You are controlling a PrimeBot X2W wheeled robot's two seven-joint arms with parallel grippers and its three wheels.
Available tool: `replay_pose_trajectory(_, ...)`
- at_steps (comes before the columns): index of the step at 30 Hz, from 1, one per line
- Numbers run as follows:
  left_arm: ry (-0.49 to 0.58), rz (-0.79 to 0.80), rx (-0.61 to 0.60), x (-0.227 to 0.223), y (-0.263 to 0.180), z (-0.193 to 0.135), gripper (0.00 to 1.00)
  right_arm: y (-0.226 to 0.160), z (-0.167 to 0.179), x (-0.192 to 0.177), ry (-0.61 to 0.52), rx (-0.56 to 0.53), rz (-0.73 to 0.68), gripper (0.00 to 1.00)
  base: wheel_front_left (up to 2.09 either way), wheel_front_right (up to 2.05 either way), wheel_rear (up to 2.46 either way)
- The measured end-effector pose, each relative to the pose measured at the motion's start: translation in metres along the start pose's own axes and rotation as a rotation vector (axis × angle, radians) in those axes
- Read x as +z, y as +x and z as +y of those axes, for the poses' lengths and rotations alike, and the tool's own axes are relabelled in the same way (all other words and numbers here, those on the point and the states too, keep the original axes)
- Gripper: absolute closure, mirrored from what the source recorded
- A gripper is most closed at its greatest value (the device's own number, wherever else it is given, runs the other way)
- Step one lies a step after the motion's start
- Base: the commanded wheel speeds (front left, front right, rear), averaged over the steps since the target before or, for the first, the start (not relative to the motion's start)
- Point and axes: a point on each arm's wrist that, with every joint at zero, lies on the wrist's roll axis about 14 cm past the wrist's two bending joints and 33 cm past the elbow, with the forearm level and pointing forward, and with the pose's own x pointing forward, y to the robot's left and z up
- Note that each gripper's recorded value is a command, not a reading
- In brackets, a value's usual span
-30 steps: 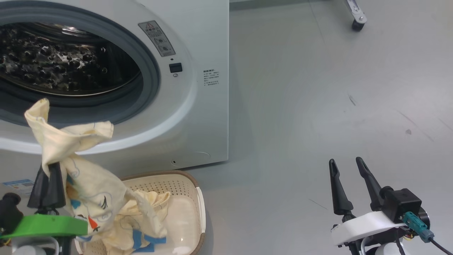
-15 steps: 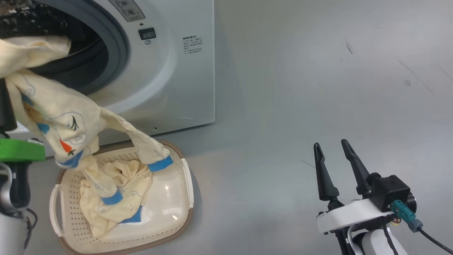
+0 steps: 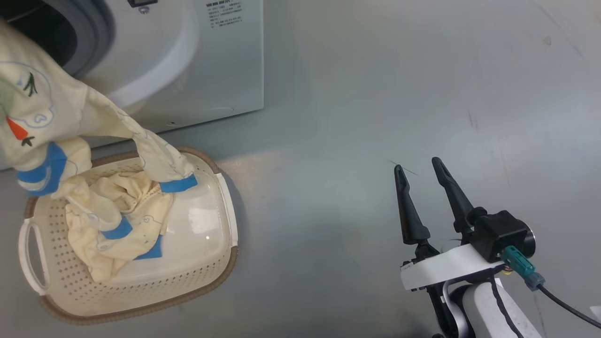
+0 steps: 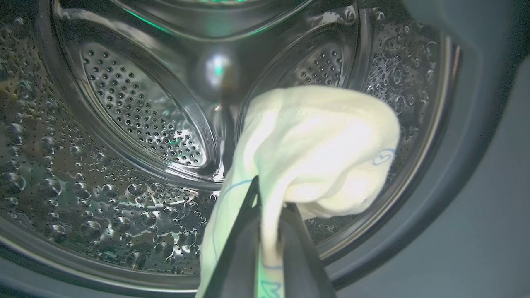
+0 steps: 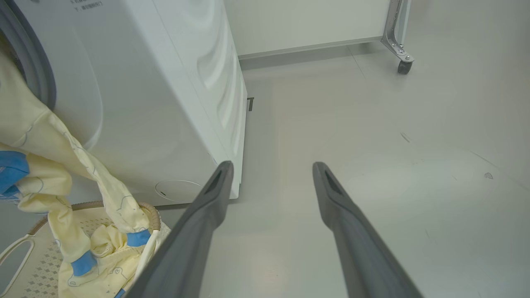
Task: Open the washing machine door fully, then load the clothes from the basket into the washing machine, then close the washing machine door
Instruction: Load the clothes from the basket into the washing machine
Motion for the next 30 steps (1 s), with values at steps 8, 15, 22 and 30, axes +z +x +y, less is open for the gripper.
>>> replay_pose_trajectory(8, 0.006, 0.206, 0.004, -0.055, 0.036, 0.018, 1.00, 0.013, 0.000, -0.031, 0.003, 0.008, 0.078, 0.00, 0.00, 0.00, 0.00)
replay_pose_trajectory(15, -0.071, 0.316, 0.000, -0.090, 0.062, 0.024, 1.00, 0.010, -0.008, -0.063, 0.008, -0.020, 0.167, 0.00, 0.00, 0.00, 0.00)
replay_pose_trajectory(22, 0.000, 0.172, -0.003, -0.064, 0.088, 0.032, 1.00, 0.007, -0.009, -0.081, 0.021, -0.028, 0.216, 0.00, 0.00, 0.00, 0.00)
replay_pose_trajectory(30, 0.129, -0.174, -0.041, 0.005, 0.113, 0.024, 1.00, 0.012, -0.006, -0.088, 0.070, -0.033, 0.232, 0.00, 0.00, 0.00, 0.00)
